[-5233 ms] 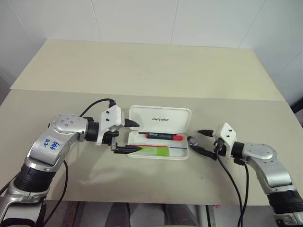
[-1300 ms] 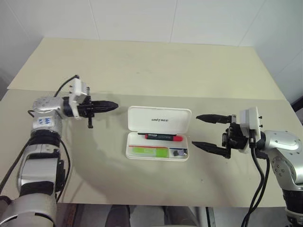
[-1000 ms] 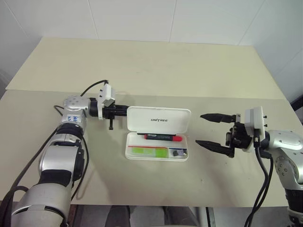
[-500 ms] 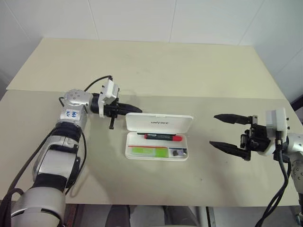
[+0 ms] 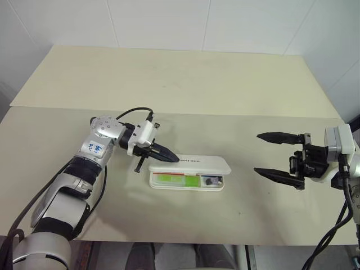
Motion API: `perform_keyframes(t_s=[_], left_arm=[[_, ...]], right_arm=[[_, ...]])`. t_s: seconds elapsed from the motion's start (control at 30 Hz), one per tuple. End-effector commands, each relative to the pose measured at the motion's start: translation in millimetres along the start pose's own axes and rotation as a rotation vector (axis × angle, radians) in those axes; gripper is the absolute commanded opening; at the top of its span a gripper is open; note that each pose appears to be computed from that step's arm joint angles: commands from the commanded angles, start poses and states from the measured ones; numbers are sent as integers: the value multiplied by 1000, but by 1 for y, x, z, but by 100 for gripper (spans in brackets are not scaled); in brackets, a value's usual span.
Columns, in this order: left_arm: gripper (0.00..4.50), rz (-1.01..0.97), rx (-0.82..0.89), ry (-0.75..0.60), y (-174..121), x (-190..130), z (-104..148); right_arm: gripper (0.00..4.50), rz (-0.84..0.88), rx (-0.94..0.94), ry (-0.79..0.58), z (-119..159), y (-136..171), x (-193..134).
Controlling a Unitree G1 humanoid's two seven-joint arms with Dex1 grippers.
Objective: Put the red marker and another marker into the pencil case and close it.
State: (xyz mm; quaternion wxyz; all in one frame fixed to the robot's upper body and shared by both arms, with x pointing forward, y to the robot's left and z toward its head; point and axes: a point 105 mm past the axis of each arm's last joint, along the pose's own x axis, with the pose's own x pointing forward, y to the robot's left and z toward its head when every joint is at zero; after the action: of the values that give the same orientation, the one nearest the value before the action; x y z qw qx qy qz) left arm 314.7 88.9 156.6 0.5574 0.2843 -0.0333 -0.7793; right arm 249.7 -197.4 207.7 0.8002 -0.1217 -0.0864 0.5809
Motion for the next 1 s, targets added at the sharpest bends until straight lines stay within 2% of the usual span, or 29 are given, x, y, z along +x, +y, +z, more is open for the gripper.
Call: perform_keyframes(t_s=[0.03,0.3,0.47,0.57,0.73,0.87,1.0], left_arm=[[5,-145,85,85,-11,1,-6],[5,-276,264,263,-16,10,-31],[5,-204,307,265,-2,12,-29],[5,-87,247,141,9,11,-17],[5,163,94,-156,29,-7,8],[5,299,36,-243,31,-23,14],[5,328,-12,-346,18,-37,25]], right_arm=[[450,-13,-45,6,6,1,-1],[450,-37,-43,21,3,2,-1],[450,-46,-48,26,4,-2,0],[450,-47,-51,30,4,-4,0],[450,-49,-51,36,3,-6,0],[450,-45,-47,39,1,-9,1],[450,-39,-49,41,2,-12,2]])
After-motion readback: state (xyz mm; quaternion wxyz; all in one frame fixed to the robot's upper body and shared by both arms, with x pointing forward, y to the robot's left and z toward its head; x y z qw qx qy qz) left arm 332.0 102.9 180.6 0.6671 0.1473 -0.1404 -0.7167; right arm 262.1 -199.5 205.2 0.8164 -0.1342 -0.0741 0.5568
